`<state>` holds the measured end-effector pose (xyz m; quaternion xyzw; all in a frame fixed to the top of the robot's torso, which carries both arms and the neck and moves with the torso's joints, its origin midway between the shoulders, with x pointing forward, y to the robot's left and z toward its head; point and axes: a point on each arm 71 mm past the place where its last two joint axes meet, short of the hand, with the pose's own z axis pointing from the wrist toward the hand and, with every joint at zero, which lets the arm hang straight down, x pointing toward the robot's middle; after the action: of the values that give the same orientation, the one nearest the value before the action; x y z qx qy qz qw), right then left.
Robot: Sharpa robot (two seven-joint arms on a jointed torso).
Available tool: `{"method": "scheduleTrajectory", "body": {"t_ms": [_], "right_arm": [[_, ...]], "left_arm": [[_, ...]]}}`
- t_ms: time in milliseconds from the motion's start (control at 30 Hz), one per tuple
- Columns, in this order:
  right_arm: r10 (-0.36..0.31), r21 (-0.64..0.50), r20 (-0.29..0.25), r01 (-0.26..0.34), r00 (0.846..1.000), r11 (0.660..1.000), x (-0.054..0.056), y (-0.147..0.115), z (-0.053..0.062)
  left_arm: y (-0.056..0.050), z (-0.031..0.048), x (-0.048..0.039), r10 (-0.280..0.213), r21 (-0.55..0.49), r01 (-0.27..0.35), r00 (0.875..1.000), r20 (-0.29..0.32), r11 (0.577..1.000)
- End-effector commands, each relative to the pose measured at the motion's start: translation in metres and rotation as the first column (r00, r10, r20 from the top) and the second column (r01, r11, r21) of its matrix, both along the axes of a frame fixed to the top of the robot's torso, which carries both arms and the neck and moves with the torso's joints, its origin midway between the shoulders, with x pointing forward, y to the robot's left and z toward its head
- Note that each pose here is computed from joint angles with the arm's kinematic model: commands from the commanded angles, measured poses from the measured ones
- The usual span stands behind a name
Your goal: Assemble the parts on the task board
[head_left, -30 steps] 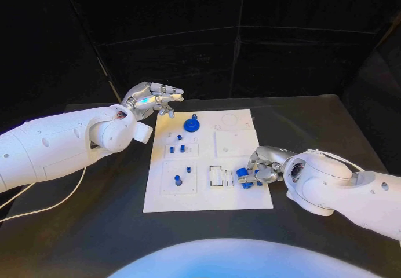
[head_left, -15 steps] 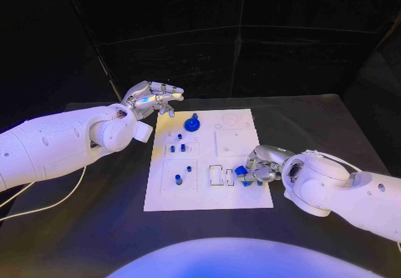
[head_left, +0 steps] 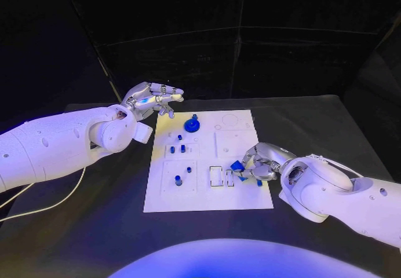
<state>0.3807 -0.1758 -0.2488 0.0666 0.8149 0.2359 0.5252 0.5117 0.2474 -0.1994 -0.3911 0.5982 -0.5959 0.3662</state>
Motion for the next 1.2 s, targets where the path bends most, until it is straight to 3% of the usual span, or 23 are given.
{"method": "scheduleTrajectory", "body": {"t_ms": [33, 200, 467, 800, 1200], "right_arm": [[-0.023, 0.094, 0.043, 0.019, 0.999, 0.995, 0.0, 0.006, 0.007], [-0.008, 0.107, 0.031, 0.004, 0.999, 0.994, -0.001, 0.015, 0.007], [0.046, 0.076, -0.046, -0.042, 0.998, 0.996, -0.001, 0.031, -0.001], [0.082, 0.049, -0.097, -0.077, 0.992, 0.996, 0.0, 0.044, -0.007], [0.037, 0.052, -0.075, -0.034, 0.997, 0.998, 0.006, 0.045, -0.008]], "left_arm": [[-0.003, 0.001, -0.0005, -0.018, -0.011, 0.018, 1.0, -0.001, 1.0], [-0.003, 0.001, -0.0005, -0.019, -0.011, 0.019, 1.0, -0.002, 1.0], [-0.005, 0.001, -0.0004, -0.022, -0.012, 0.022, 1.0, -0.002, 1.0], [-0.006, 0.001, -0.0004, -0.025, -0.012, 0.025, 1.0, -0.003, 1.0], [-0.006, 0.001, -0.0005, -0.026, -0.013, 0.026, 1.0, -0.004, 1.0]]}}
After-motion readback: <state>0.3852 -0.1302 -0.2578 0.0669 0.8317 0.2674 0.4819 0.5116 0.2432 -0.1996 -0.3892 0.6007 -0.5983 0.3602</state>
